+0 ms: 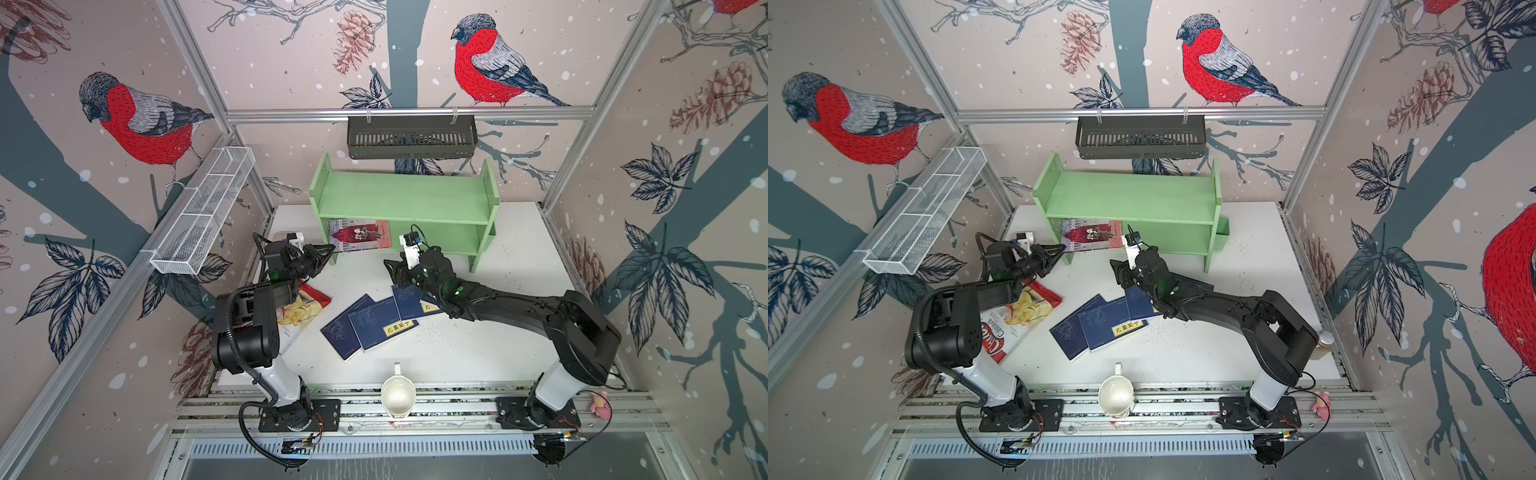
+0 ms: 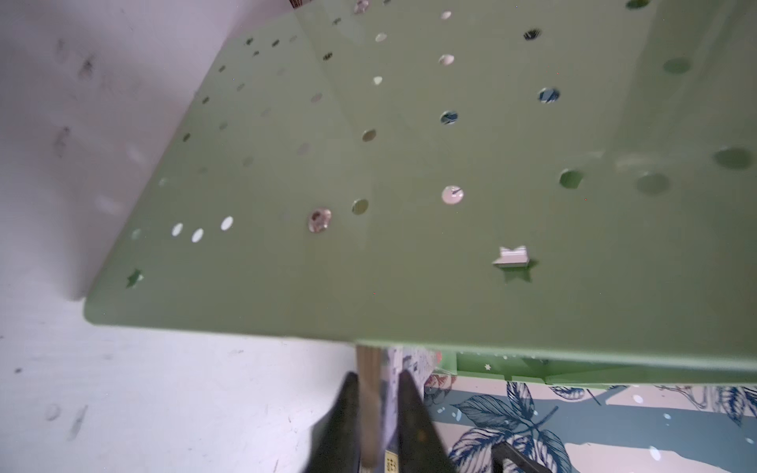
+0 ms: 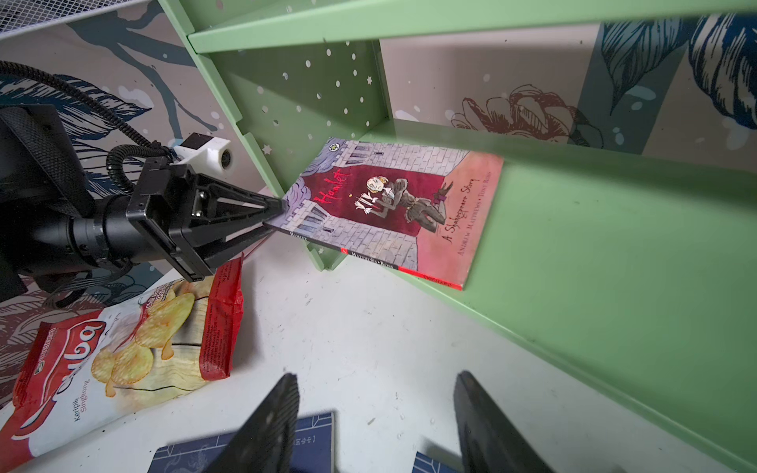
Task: Stacking books/files
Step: Move the book to the bookshelf.
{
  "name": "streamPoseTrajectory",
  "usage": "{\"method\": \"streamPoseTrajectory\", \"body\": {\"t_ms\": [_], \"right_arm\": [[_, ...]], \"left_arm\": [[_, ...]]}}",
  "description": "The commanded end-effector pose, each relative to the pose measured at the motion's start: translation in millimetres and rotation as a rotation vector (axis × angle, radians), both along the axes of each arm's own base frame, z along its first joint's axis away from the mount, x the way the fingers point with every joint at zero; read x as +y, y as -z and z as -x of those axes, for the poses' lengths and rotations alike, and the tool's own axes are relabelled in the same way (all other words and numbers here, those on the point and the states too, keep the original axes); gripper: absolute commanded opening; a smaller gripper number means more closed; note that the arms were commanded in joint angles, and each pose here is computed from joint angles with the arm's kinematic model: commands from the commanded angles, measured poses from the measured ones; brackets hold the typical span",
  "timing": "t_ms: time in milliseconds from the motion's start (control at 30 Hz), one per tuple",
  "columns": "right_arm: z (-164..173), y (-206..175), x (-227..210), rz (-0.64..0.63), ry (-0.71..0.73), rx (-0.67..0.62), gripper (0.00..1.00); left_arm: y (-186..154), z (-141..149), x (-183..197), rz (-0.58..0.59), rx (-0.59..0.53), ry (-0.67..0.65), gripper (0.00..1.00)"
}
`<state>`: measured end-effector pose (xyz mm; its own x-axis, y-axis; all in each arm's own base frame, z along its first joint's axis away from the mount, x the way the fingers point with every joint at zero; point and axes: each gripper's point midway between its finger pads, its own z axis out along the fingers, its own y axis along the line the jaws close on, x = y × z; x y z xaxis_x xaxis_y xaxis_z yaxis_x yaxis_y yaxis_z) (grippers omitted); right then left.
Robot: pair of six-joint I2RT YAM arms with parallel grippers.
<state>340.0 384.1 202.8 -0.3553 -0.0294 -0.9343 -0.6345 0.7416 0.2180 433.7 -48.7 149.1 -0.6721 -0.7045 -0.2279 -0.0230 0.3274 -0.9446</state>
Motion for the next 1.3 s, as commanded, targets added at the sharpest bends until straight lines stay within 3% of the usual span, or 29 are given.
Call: {"method": "streamPoseTrajectory", "body": {"t_ms": [0,133,533,833,1100,1267], "right_arm": [[-4.4,-9.1,4.7,-0.031,-0.014,-0.026,0.62],[-11.7,-6.5,5.3,-0.042,-0.015,-0.022,0.61],[-29.4,-1.2,8.9,-0.063,-0.007,-0.025,0.58],[-28.0,-2.0,5.4,-0.057,0.0,-0.02,0.58],[-25.7,1.3,2.5,-0.053,0.004,-0.01,0.57],[-23.6,1.1,-0.7,-0.054,0.008,-0.008,0.57]], "left_arm": [[-4.3,4.7,1.7,-0.03,-0.024,-0.006,0.43],[-9.5,11.1,1.0,-0.04,-0.04,-0.009,0.53],[-3.5,22.1,-11.6,0.053,-0.027,0.007,0.5],[-9.2,9.9,-13.3,0.169,-0.042,-0.006,0.31],[-10.6,6.9,-15.8,0.179,-0.041,0.002,0.21],[-2.9,4.1,-14.9,0.17,-0.01,-0.002,0.05]]}}
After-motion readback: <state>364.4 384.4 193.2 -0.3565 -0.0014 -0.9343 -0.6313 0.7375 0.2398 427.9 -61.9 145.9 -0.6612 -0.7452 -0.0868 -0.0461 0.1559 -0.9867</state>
